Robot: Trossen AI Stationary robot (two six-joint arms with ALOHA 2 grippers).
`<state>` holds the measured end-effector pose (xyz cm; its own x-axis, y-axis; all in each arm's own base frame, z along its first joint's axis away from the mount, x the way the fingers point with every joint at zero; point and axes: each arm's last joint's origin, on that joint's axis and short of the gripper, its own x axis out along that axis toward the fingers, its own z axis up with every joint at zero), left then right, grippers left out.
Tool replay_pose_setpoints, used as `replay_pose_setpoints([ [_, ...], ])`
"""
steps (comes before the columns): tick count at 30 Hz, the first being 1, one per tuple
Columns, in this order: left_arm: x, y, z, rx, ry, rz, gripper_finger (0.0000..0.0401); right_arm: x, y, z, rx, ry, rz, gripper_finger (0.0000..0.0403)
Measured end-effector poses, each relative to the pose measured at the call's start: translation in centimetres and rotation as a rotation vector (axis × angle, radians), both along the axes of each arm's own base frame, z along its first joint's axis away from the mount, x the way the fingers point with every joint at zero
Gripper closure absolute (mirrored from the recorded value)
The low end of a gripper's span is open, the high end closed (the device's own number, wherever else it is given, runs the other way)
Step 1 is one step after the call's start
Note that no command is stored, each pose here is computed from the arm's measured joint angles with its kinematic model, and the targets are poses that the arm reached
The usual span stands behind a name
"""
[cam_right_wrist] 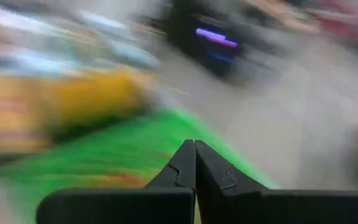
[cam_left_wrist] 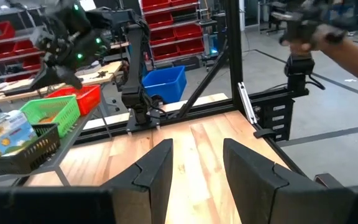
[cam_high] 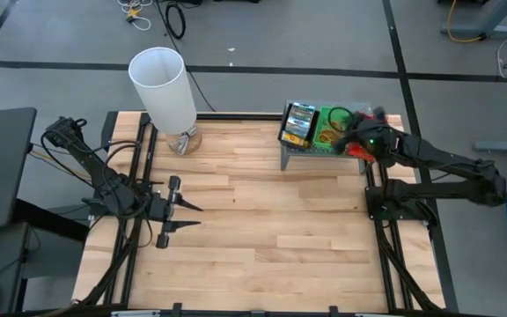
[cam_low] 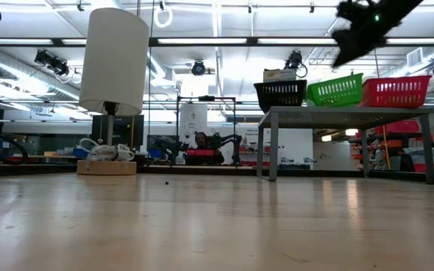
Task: Pick & Place Office Desk Supplies
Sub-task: Return to Home Position
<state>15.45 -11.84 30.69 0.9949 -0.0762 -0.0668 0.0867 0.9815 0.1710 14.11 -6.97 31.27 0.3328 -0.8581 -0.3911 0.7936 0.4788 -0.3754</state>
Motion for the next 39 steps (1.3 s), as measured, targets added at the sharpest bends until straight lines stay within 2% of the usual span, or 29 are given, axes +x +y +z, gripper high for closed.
replay_pose_setpoints([
  [4, 0.0, -0.1, -0.3, 0.013, 0.023, -0.022, 0.0253, 2.1, 1.9, 0.9, 0.131, -0.166, 0.510, 0.0403],
  [6, -0.2, 0.0, -0.5, 0.029, 0.046, -0.020, 0.0253, 2.6, 3.2, 1.8, 0.160, -0.259, 0.739, 0.0403],
  [8, -0.5, 0.1, -0.6, 0.029, 0.062, -0.022, 0.0253, 2.0, 4.4, 2.8, 0.135, -0.329, 0.900, 0.0403],
  [10, -1.0, 0.2, -0.4, 0.013, 0.059, -0.028, 0.0253, 0.6, 5.2, 4.0, 0.084, -0.396, 0.985, 0.0403],
  [14, -1.5, 0.4, -1.2, 0.019, 0.078, -0.021, 0.0253, -3.4, 6.3, 4.4, 0.038, -0.497, 1.055, 0.0403],
  [19, -2.1, 1.1, -3.2, 0.020, 0.095, -0.022, 0.0253, -6.6, 7.1, 1.3, 0.113, -0.593, 1.135, 0.0403],
  [23, -2.9, 1.3, -4.8, 0.008, 0.093, -0.079, 0.0253, -6.6, 7.4, -2.2, 0.175, -0.623, 1.169, 0.0399],
  [28, -4.5, 1.7, -7.1, -0.051, 0.079, -0.161, 0.0253, -5.2, 7.8, -5.9, 0.225, -0.612, 1.209, 0.0386],
  [34, -6.0, 1.6, -11.0, -0.156, 0.019, -0.388, 0.0253, -4.3, 8.2, -8.2, 0.235, -0.639, 1.251, 0.0387],
  [39, -6.7, 1.7, -13.2, -0.193, 0.003, -0.484, 0.0253, -4.2, 8.5, -8.5, 0.247, -0.647, 1.274, 0.0388],
])
